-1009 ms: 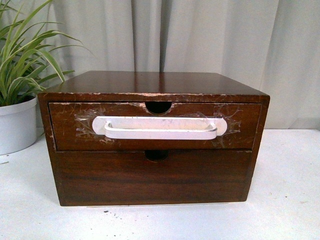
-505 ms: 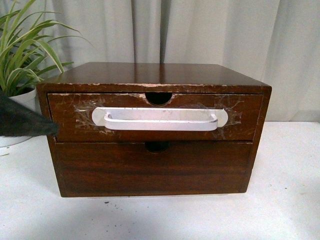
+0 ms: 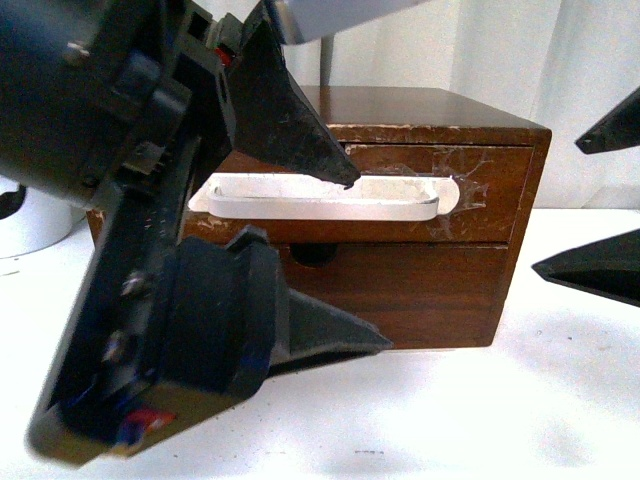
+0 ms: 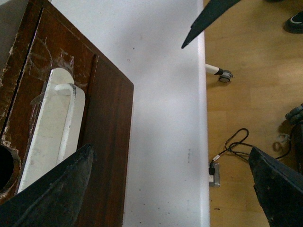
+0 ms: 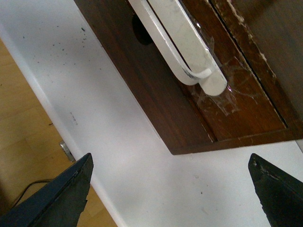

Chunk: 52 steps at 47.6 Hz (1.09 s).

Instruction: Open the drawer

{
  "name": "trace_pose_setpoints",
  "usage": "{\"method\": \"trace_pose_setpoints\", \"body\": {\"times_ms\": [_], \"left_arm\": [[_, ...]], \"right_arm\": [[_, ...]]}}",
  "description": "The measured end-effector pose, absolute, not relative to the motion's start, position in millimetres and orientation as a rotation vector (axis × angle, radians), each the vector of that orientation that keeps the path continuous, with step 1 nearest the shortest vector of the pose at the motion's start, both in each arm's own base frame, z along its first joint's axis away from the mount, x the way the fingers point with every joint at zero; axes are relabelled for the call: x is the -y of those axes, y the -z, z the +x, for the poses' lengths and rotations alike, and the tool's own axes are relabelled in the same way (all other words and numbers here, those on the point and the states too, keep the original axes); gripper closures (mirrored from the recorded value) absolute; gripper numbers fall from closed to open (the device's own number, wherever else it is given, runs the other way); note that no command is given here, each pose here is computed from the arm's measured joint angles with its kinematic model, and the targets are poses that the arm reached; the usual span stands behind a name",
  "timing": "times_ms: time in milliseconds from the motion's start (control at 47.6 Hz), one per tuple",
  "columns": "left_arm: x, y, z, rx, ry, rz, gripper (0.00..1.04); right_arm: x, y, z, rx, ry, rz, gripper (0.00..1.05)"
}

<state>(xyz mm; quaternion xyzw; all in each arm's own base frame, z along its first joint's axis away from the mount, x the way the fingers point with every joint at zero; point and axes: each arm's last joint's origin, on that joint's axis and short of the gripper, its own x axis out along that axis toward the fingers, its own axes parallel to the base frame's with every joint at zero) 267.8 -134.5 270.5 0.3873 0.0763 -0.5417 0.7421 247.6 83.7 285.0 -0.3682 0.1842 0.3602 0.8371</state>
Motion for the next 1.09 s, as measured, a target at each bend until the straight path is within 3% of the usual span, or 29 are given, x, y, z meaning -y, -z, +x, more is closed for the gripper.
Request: {"method": "trace_pose_setpoints", "body": {"times_ms": [526, 1093], "left_arm": [[124.9, -257.4, 332.2, -0.301, 1.075, 0.989, 0.06], [113.8, -251.4, 338.5, -0.370, 1.092, 1.084, 0.06]], "right_arm": [[-113.4, -276.5, 273.9, -0.403, -0.837, -0.811, 0.09], [-130.4, -269.6, 300.3, -0.426, -0.874, -0.808, 0.09]]}}
